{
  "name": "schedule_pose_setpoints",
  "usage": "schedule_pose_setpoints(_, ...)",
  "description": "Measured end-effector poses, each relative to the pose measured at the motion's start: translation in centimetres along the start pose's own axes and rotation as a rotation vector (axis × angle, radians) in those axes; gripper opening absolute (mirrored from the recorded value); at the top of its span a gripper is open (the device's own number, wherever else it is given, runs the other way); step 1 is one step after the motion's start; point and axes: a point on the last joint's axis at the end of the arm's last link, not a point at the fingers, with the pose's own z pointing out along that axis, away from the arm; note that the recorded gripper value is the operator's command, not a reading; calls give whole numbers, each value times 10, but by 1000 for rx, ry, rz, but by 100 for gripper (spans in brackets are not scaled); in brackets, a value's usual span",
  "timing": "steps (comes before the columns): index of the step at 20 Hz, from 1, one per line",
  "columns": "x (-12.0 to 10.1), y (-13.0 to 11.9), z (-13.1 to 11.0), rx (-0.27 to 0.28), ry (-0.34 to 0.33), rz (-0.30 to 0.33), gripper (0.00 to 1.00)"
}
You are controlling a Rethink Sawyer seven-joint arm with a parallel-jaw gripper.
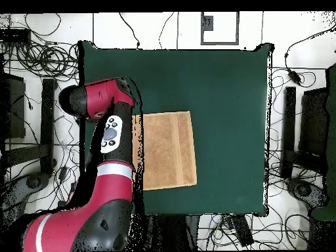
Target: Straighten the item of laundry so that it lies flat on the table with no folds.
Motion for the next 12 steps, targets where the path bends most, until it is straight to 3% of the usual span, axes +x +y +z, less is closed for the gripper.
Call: schedule_pose_setpoints(12, -1, 2, 0, 4, -1, 16, 100)
